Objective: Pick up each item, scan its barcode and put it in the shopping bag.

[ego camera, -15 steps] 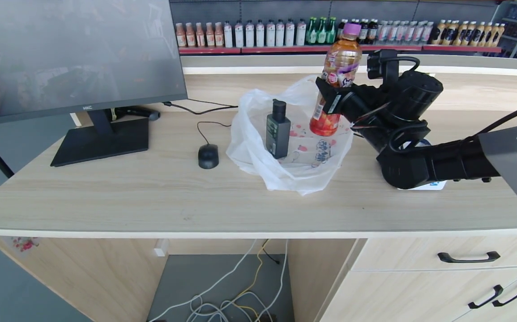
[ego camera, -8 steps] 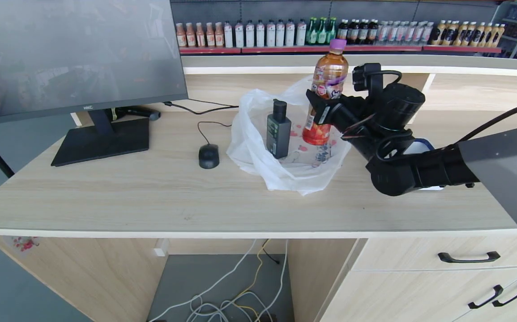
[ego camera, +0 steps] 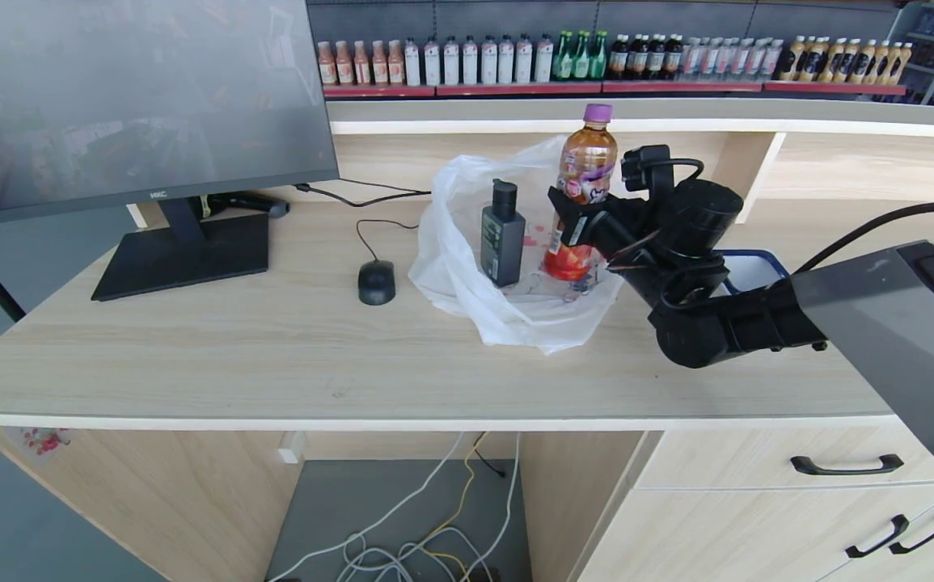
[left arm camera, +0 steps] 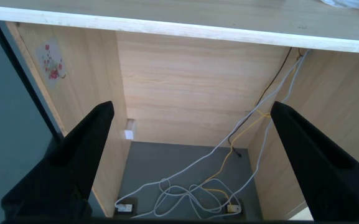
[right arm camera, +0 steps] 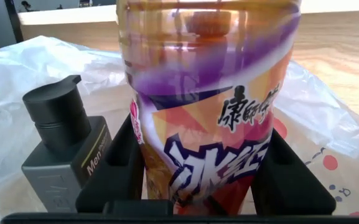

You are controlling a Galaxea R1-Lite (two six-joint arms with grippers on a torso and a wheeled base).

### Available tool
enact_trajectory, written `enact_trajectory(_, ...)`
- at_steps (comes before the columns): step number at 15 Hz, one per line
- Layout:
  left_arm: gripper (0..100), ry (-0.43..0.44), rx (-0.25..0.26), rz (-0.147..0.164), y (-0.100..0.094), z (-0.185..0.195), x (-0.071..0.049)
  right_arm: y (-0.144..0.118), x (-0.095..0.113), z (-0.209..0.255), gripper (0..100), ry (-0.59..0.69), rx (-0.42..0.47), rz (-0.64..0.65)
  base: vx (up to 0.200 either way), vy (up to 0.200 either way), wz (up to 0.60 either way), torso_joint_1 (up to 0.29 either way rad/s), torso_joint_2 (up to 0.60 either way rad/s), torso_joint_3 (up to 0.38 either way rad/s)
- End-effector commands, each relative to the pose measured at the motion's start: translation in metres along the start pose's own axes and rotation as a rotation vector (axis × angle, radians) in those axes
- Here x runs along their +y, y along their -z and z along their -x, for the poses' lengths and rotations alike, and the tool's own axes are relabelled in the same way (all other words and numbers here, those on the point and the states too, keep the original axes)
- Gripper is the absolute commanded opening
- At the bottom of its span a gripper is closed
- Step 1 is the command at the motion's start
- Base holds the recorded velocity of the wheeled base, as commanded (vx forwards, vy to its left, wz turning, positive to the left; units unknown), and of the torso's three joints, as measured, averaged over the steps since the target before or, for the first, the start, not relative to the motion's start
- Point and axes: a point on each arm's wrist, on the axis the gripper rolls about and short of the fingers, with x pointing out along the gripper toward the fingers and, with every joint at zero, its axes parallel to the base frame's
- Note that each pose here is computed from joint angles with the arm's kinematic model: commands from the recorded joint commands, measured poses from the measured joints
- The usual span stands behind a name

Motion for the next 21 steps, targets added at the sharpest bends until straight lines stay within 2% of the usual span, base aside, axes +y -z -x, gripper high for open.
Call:
enact_trajectory(1, 100, -0.001, 0.000, 0.000, 0.000, 0.000, 0.000, 0.010, 0.001, 0.000, 0, -0.003, 0.018, 0.001, 0.000, 0.000, 0.00, 0.000, 0.00, 0.000)
enact_trajectory(14, 100, -0.001, 0.000, 0.000, 0.000, 0.000, 0.000, 0.023, 0.005, 0.000, 0, -0.010, 0.029, 0.014, 0.000, 0.000, 0.00, 0.000, 0.00, 0.000)
enact_trajectory(21, 100, 0.001, 0.000, 0.000, 0.000, 0.000, 0.000, 0.032, 0.008, 0.000, 0, -0.016, 0.018, 0.063, 0.000, 0.000, 0.00, 0.000, 0.00, 0.000)
